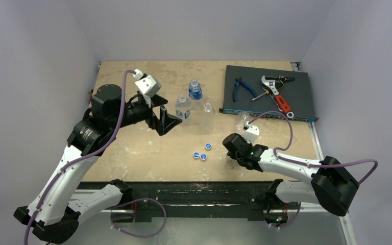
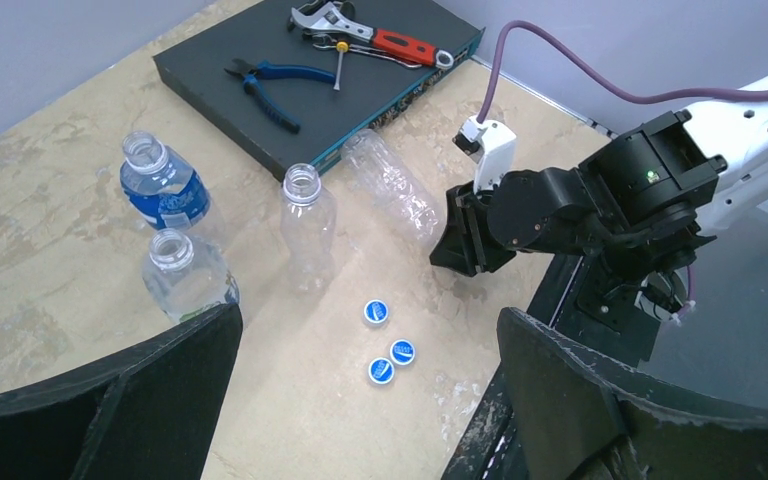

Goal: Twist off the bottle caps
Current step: Pick up the plastic bottle at the center of the board.

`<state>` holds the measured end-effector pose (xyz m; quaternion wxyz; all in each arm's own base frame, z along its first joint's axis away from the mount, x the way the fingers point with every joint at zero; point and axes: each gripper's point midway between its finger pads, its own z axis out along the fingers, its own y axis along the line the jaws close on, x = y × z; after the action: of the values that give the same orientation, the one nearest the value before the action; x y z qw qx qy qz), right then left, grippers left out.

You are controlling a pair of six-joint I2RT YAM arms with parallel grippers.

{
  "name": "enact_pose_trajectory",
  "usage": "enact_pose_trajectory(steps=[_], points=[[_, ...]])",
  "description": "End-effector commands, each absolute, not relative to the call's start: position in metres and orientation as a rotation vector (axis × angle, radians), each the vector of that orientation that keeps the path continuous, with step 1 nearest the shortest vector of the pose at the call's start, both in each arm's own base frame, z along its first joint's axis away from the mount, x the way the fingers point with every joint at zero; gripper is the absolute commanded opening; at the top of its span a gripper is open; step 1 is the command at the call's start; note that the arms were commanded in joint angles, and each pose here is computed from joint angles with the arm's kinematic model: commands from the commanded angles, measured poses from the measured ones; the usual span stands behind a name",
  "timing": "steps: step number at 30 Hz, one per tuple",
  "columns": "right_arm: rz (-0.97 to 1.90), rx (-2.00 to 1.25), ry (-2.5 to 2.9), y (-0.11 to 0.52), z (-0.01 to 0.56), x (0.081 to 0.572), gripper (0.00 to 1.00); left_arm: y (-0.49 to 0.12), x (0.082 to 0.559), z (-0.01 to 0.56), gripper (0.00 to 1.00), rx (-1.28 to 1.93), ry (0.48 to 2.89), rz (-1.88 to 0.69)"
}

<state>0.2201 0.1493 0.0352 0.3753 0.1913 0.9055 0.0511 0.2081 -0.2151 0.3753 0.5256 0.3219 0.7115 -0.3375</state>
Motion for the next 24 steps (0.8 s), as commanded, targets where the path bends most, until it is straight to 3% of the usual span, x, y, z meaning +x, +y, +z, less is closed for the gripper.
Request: enact_pose_trajectory(steps=[1, 8, 17, 24], points=[[0.125, 0.564, 2.237, 0.145, 0.041, 0.229, 0.24, -0.218, 0.199, 0.399, 1.0, 0.821, 1.607, -0.836], [0.199, 0.576, 2.129, 0.137, 0.097, 0.233, 0.14, -0.223, 0.185, 0.41, 1.0, 0.963, 1.471, -0.842], [0.572, 0.237, 1.869, 0.171, 0.289, 0.237, 0.09, -0.215, 0.177, 0.47, 1.0, 1.171, 1.053, -0.574], [0.797, -0.083, 1.804, 0.223, 0.383, 0.224, 0.06, -0.202, 0.174, 0.498, 1.0, 1.275, 0.783, -0.289]])
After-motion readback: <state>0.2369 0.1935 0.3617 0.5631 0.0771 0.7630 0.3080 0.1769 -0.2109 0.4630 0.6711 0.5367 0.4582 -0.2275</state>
